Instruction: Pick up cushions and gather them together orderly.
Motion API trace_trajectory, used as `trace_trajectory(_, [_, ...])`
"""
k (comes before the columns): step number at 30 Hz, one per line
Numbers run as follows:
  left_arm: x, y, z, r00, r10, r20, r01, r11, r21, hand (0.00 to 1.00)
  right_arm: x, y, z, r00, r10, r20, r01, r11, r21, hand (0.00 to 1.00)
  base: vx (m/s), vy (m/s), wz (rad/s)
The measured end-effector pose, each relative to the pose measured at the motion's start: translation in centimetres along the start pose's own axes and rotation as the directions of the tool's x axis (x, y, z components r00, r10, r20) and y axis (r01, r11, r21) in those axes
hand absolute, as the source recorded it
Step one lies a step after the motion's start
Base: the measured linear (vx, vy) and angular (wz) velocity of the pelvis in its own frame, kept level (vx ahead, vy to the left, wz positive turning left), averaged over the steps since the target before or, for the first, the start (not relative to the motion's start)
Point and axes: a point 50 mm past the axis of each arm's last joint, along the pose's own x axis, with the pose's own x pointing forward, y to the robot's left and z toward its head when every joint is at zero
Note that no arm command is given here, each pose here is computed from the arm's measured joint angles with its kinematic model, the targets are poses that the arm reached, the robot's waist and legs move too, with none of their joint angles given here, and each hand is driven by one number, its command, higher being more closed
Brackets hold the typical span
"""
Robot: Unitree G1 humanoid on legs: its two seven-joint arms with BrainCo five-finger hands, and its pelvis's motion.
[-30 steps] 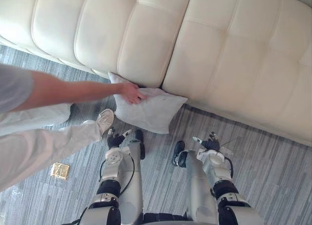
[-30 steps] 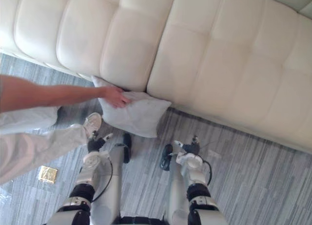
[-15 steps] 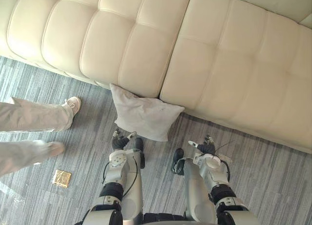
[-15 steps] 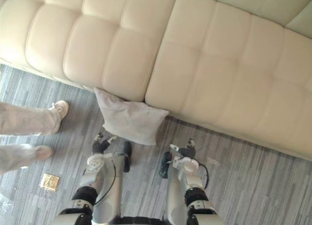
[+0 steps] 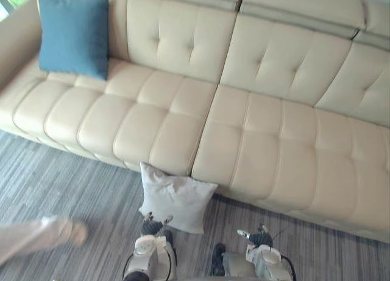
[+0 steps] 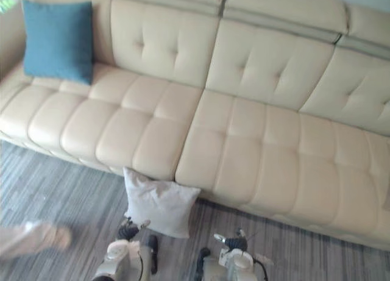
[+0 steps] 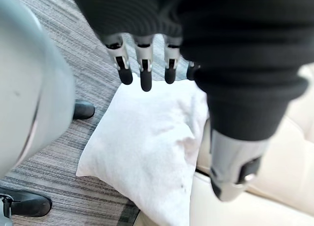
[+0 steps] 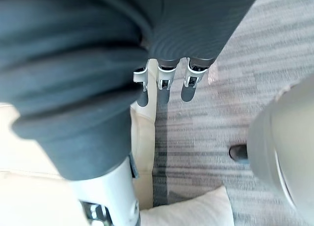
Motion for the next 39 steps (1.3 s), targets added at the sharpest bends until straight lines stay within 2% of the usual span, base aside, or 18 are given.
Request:
trace_trajectory(13, [-0.5, 0.6, -2.2, 0.997, -0.016, -0.071, 0.019, 0.999, 0.042, 0.0, -0.4, -0.3, -2.1, 0.997, 0.009, -0.076, -0.007, 0.999, 0.035, 0.0, -0.05, 0.012, 0.09])
trace_trajectory(20, [-0.2, 0.4, -1.0, 0.999, -0.021, -0.027, 0.022, 0.998, 0.052, 0.0, -0.1, -0.3, -1.3, 0.998, 0.009, -0.055, -0.007, 0.999, 0.035, 0.0, -0.08, 0.065, 0.54])
trace_trajectory(26, [-0.3, -0.2, -1.4, 0.998, -0.044, -0.04, 0.047, 0.996, 0.078, 0.0, 0.4, -2.8, -0.7, 0.997, -0.062, -0.039, 0.063, 0.998, 0.021, 0.0, -0.01, 0.325, 0.16])
trace_trajectory(31, [0.2, 1.8, -1.0, 0.999, -0.035, -0.023, 0.04, 0.97, 0.239, 0.0, 0.0, -0.7, -1.6, 0.997, -0.009, -0.082, 0.014, 0.999, 0.049, 0.0, 0.0, 0.287, -0.03])
trace_trajectory(39, [-0.1, 2.8, -2.2, 0.998, -0.006, -0.063, 0.021, 0.97, 0.243, 0.0, 0.2, 0.4, -1.0, 0.997, 0.029, -0.073, -0.028, 1.0, 0.013, 0.0, 0.03, 0.074, -0.48])
